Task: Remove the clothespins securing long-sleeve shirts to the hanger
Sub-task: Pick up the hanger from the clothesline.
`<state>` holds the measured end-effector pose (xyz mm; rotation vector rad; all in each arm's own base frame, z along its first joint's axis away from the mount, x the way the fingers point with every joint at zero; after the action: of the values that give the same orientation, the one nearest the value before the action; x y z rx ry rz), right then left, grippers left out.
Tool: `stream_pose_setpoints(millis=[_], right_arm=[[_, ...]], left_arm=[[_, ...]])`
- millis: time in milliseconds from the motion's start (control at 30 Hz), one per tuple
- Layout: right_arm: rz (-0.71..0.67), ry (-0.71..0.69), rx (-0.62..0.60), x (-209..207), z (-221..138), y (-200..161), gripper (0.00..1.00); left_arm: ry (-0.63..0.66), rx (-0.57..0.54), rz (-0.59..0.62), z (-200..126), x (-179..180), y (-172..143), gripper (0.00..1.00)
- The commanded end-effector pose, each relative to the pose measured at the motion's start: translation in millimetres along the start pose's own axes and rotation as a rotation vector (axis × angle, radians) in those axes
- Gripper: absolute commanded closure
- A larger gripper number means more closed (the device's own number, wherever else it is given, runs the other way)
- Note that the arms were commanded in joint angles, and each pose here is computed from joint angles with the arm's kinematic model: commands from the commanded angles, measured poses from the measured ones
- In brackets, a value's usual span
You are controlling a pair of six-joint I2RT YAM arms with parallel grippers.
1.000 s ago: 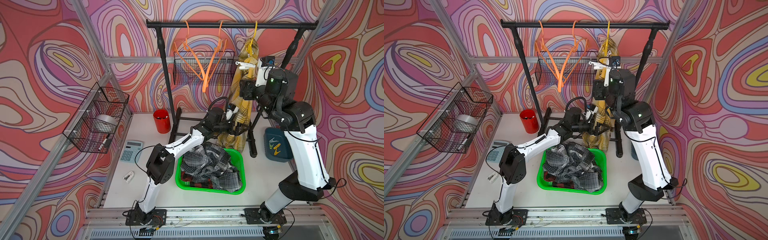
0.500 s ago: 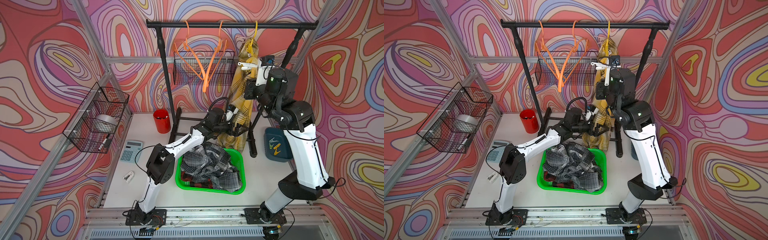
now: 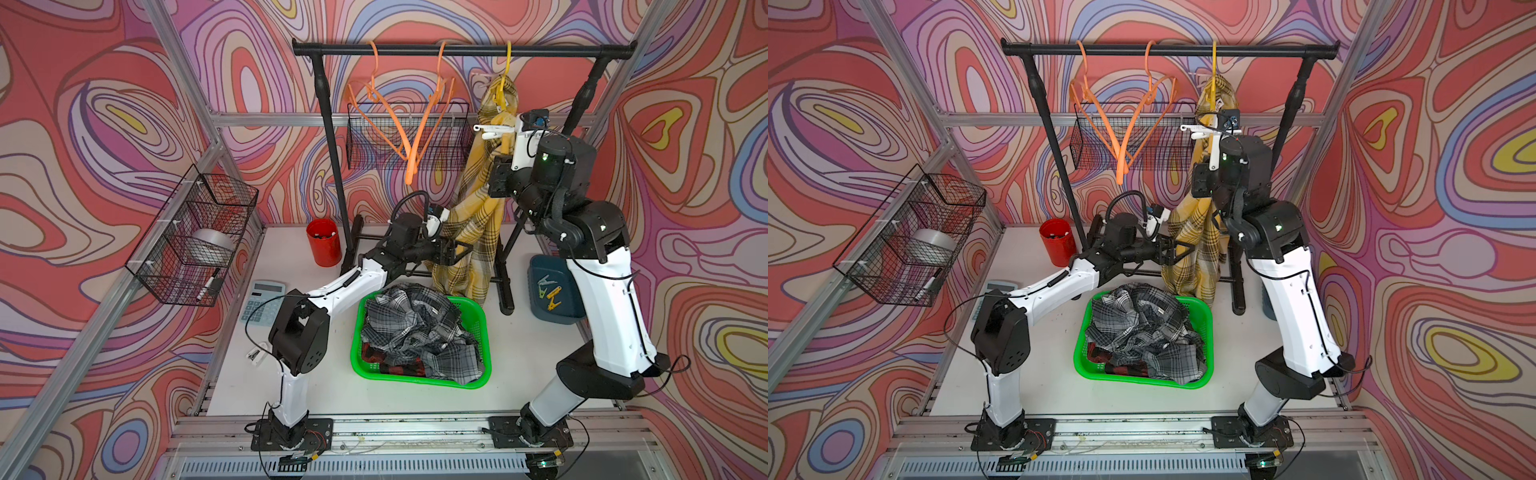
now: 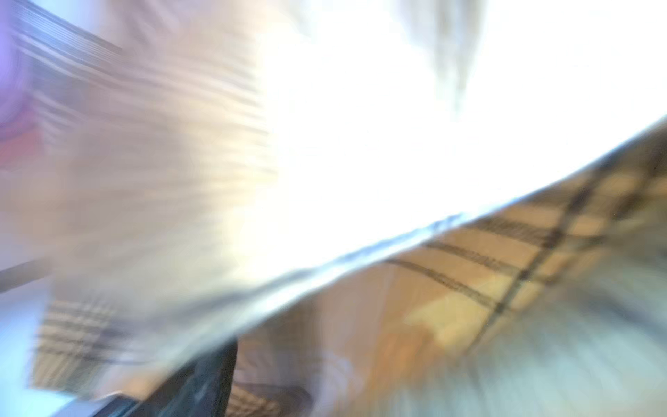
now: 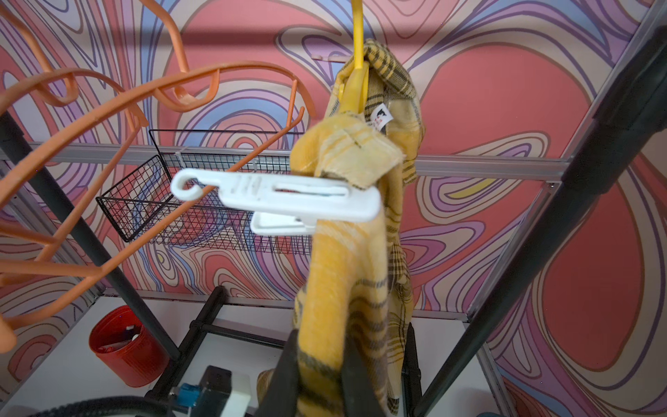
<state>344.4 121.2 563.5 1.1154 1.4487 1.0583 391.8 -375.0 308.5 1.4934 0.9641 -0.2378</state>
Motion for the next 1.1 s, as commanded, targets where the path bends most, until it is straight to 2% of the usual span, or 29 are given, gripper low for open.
stream_pose_setpoints(millis=[0, 400, 1067], right_arm=[[0.003, 0.02, -0.091, -1.7, -4.1, 19.1, 1.0], [0.021, 0.048, -0.24, -8.8, -26.7, 52.4, 1.0], [0.013, 0.031, -0.381, -18.7, -47.7, 78.2, 1.0]], left_arm=[[-0.026, -0.111, 0.045, -28.5, -18.4, 24.4, 0.12], [0.033, -0.173, 0.052, -64.9, -7.8, 21.4, 0.08], [0.086, -0.204, 0.028, -84.4, 7.9, 23.5, 0.07]])
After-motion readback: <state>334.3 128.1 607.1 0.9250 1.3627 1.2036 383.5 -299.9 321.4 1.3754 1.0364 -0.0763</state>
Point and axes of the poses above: each gripper's point midway between its finger pads, its own z axis out along the fingers, its own x axis along the line the jaws close on, y = z × x, the point moved 5 cm from there along -z, back along the fingers, and after that the axes turned 10 degrees about -z, right-handed, at the moved point
